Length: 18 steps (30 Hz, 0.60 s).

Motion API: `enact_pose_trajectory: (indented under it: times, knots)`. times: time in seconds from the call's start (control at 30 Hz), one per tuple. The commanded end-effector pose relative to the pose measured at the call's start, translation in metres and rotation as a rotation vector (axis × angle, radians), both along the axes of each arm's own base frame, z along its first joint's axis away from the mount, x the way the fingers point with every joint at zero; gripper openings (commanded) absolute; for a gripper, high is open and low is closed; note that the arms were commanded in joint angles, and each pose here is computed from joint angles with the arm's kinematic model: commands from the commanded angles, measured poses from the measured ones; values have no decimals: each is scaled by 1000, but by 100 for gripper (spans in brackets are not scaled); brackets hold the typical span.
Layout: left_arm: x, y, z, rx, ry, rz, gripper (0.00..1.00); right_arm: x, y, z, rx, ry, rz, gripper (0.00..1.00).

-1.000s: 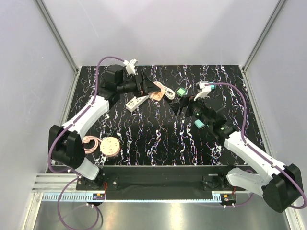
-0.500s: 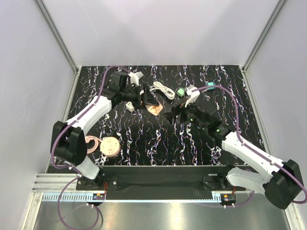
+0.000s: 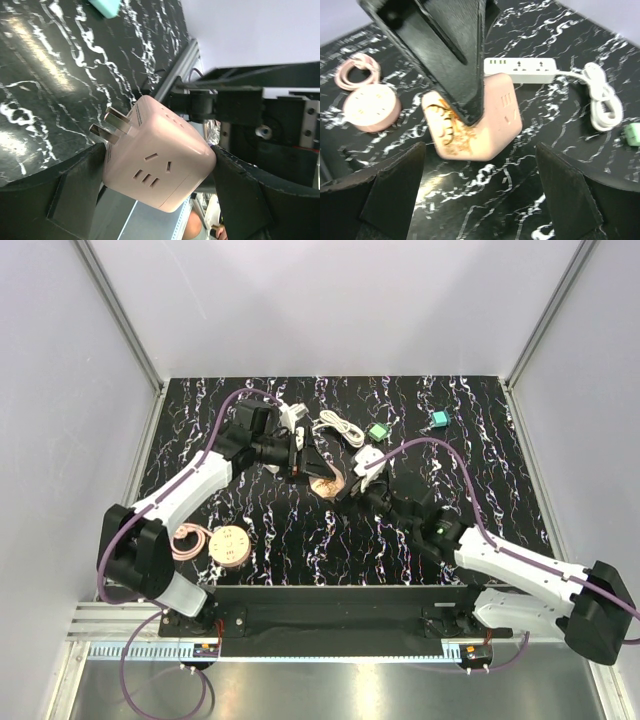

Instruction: Insert the plug

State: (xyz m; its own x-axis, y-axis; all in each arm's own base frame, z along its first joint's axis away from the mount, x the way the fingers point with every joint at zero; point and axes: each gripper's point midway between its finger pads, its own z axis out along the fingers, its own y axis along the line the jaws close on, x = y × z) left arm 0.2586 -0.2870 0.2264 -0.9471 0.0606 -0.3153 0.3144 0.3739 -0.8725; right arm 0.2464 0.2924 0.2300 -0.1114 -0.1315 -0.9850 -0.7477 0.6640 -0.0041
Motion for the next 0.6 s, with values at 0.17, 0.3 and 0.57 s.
enact_pose_trajectory:
  times: [0.17,0.3,0.57]
  knots:
    - [-22,-3,31,-77,-26,-53,1,10,2,22,-45,-237,-22,96]
    - [-21,-5,25,-55,4,-23,1,10,13,24,-74,-266,10,95]
    - [-22,-13,25,-39,28,-7,5,20,24,20,-121,-315,-38,83]
